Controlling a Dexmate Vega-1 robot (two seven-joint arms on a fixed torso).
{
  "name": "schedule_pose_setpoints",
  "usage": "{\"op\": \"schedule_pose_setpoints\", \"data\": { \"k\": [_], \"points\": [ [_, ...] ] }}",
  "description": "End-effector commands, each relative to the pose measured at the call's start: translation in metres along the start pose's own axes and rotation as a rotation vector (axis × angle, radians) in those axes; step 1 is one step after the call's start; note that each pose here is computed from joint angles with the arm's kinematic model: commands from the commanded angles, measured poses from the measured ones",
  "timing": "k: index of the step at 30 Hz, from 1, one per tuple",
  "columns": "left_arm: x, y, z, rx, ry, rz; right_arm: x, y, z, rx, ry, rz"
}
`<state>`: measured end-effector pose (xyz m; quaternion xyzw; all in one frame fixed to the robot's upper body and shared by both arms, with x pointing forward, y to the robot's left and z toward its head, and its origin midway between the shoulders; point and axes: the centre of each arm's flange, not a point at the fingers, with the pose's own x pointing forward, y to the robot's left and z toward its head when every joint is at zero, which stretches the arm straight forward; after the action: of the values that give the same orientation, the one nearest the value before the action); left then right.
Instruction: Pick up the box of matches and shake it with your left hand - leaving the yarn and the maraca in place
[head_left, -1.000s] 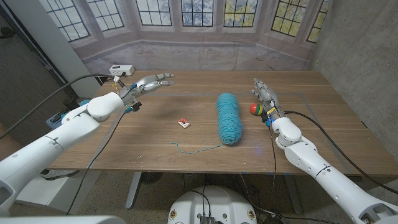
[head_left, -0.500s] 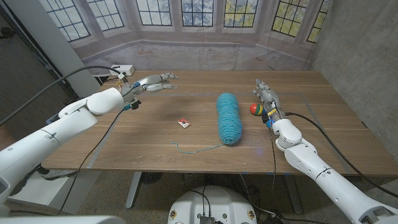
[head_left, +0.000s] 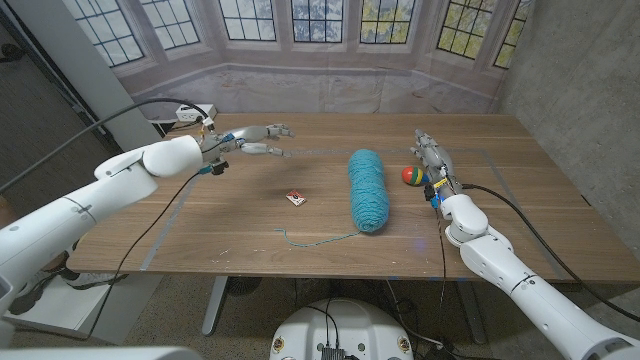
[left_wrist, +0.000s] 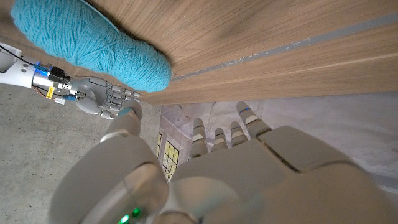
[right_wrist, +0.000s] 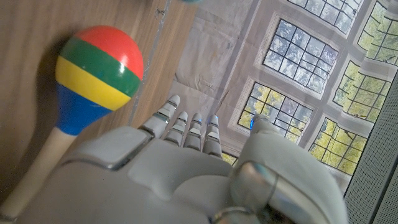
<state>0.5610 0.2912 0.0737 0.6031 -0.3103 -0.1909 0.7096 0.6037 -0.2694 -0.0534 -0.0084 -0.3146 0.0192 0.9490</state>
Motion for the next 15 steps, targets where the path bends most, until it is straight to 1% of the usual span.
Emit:
{"op": "schedule_pose_setpoints", "data": {
  "k": [1, 10, 15],
  "points": [
    [0.005, 0.009, 0.004, 0.122, -0.014, -0.093, -0.006, -0.003, -0.001, 0.001, 0.003, -0.018],
    [0.012, 0.016, 0.006, 0.229, -0.024, -0.133, -0.006, -0.003, -0.001, 0.003, -0.002, -0.035],
    [0.017, 0.021, 0.007, 0.282, -0.043, -0.159, -0.006, -0.003, -0.001, 0.006, -0.005, -0.048]
  ]
}}
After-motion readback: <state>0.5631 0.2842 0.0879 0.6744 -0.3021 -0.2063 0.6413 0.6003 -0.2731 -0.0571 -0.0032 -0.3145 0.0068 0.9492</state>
